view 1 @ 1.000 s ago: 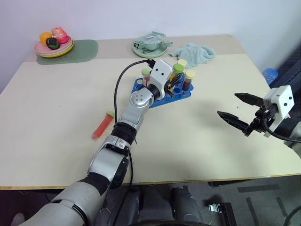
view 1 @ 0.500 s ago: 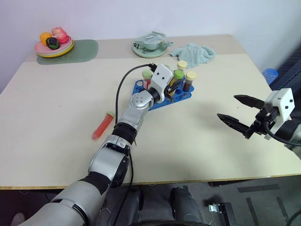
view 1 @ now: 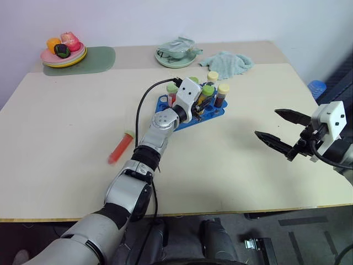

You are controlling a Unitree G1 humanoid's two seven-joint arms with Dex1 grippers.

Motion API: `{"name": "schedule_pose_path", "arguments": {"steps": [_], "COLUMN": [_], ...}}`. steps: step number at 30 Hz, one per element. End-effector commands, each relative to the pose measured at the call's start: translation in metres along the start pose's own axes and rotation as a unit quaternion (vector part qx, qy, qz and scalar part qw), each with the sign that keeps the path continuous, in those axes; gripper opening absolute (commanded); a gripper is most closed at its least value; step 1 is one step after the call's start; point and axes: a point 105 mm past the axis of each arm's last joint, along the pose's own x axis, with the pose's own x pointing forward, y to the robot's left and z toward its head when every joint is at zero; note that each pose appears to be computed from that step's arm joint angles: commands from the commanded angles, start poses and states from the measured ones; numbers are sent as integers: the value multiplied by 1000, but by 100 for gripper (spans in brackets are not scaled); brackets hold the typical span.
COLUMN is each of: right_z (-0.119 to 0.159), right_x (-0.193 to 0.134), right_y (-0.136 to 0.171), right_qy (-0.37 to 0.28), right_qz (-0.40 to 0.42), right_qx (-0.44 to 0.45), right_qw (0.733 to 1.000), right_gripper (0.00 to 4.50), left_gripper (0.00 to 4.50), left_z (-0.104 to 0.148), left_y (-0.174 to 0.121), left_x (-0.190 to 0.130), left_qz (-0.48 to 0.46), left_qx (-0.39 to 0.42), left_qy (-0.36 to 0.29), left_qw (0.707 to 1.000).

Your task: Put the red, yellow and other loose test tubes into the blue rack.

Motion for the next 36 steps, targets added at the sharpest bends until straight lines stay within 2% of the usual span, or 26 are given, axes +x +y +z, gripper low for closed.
{"name": "schedule_pose_path", "arguments": {"steps": [1, 7, 12, 13, 15, 17, 19, 21, 24, 26, 29, 36], "right_z": [13, 11, 10, 9, 7, 6, 4, 3, 3, 3, 5, 7], "right_x": [1, 3, 7, 8, 11, 14, 19, 23, 29, 34, 41, 46], "right_y": [1, 0, 0, 0, 0, -1, -1, -2, -2, -1, 3, 8], "right_qy": [-17, -21, -26, -28, -31, -35, -41, -45, -54, -58, -67, -72], "right_qz": [6, 6, 7, 8, 10, 13, 17, 20, 26, 30, 37, 43], "right_qx": [-18, -18, -17, -17, -15, -15, -14, -14, -13, -14, -15, -14], "right_qw": [1000, 1000, 999, 999, 999, 999, 999, 999, 998, 998, 997, 996], "right_gripper": [450, 450, 450, 450, 450, 450, 450, 450, 450, 450, 450, 450], "left_gripper": [318, 318, 318, 318, 318, 318, 318, 318, 318, 318, 318, 318], "left_z": [19, 56, 77, 79, 79, 71, 73, 65, 60, 56, 49, 32], "left_y": [0, 0, 7, 16, 35, 61, 82, 99, 118, 116, 110, 109], "left_x": [0, -23, -56, -67, -86, -106, -126, -144, -172, -185, -196, -207], "left_qz": [2, 0, 11, 31, 75, 145, 172, 178, 190, 170, 134, 113], "left_qx": [15, 18, 9, 5, 9, 38, 48, 43, -45, -105, -142, -172], "left_qy": [-32, -95, -110, -98, -60, 12, 62, 155, 289, 362, 431, 509], "left_qw": [999, 995, 994, 995, 995, 989, 982, 971, 937, 911, 881, 836]}}
